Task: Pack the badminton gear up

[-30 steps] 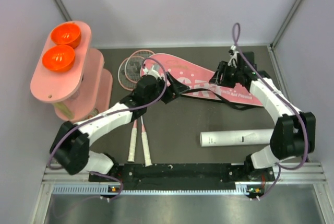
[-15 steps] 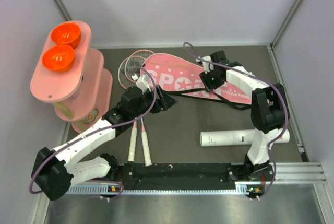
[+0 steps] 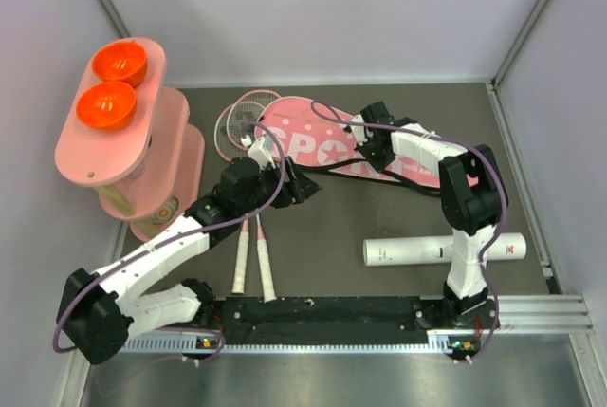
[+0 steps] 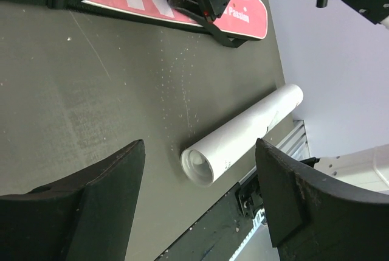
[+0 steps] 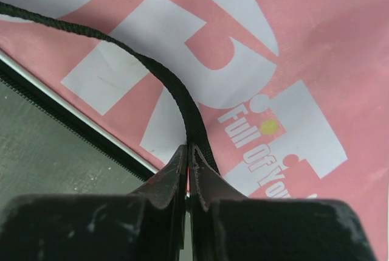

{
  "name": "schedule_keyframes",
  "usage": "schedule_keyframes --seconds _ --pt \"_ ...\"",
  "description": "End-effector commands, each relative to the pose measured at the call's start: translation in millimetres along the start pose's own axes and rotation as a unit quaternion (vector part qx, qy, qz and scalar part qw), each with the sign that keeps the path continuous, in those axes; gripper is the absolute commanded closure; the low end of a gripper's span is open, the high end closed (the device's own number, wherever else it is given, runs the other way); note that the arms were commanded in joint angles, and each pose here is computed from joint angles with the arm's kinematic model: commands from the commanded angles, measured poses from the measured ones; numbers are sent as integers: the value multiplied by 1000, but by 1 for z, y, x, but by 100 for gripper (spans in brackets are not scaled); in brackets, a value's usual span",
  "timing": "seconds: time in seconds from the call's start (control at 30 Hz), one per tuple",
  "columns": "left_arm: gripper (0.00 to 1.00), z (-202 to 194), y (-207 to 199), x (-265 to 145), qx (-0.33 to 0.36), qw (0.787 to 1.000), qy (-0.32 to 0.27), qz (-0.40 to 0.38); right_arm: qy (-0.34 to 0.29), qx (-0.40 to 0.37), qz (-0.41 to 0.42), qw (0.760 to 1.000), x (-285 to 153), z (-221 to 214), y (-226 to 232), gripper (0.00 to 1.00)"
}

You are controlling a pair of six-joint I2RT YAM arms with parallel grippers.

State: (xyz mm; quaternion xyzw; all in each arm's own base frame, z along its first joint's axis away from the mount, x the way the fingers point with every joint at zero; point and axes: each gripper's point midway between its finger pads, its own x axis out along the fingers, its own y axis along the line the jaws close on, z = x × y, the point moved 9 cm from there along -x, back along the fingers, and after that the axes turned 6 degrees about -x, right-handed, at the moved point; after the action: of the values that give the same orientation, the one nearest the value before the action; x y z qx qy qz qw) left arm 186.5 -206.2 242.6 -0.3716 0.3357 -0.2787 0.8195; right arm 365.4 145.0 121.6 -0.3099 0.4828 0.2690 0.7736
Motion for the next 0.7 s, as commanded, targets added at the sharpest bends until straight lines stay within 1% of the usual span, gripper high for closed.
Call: schedule_keyframes --seconds 0.0,0.13,0.2,0.23,0.3,0.33,0.37,0.4,0.43,0.47,0.5,0.53,0.57,0.6,0.63,0.67 --pt "23 8 -14 7 -3 1000 7 -14 -47 4 -55 997 -29 25 -12 100" --pt "21 9 -13 20 -29 999 14 -5 -91 29 -37 995 -53 32 -8 100" --pt "14 17 -17 25 -59 998 6 -15 -111 47 -16 993 -62 33 -3 100" --pt "12 17 -14 32 -76 997 16 -13 -122 55 -18 991 -72 32 -3 100" --pt "10 28 -16 39 -129 992 8 -12 -136 70 6 988 -78 32 4 100" --pt "9 29 -12 48 -152 988 14 0 -143 77 11 987 -83 32 6 100" --pt "8 35 -16 52 -191 982 13 -4 -153 85 23 984 -90 30 9 100" --pt "8 38 -11 64 -210 978 15 -3 -160 84 31 983 -93 30 12 100" --pt "8 42 -17 69 -240 970 24 -14 -165 84 35 982 -95 29 12 100" --pt "8 45 -17 74 -258 966 30 -15 -171 86 36 981 -101 27 13 100" --pt "8 45 -14 88 -274 961 37 -19 -175 86 39 980 -104 27 14 100" --pt "8 48 -19 94 -302 951 54 -33 -176 85 41 980 -105 25 16 100" --pt "8 49 -20 99 -314 946 71 -41 -181 85 38 979 -110 24 16 100" --pt "10 46 -13 113 -331 939 89 -35 -180 84 34 980 -109 24 15 100" --pt "15 51 -20 118 -342 933 97 -54 -172 83 20 981 -107 21 13 89" --pt "17 50 -20 120 -343 931 105 -63 -165 82 9 983 -105 21 10 76"
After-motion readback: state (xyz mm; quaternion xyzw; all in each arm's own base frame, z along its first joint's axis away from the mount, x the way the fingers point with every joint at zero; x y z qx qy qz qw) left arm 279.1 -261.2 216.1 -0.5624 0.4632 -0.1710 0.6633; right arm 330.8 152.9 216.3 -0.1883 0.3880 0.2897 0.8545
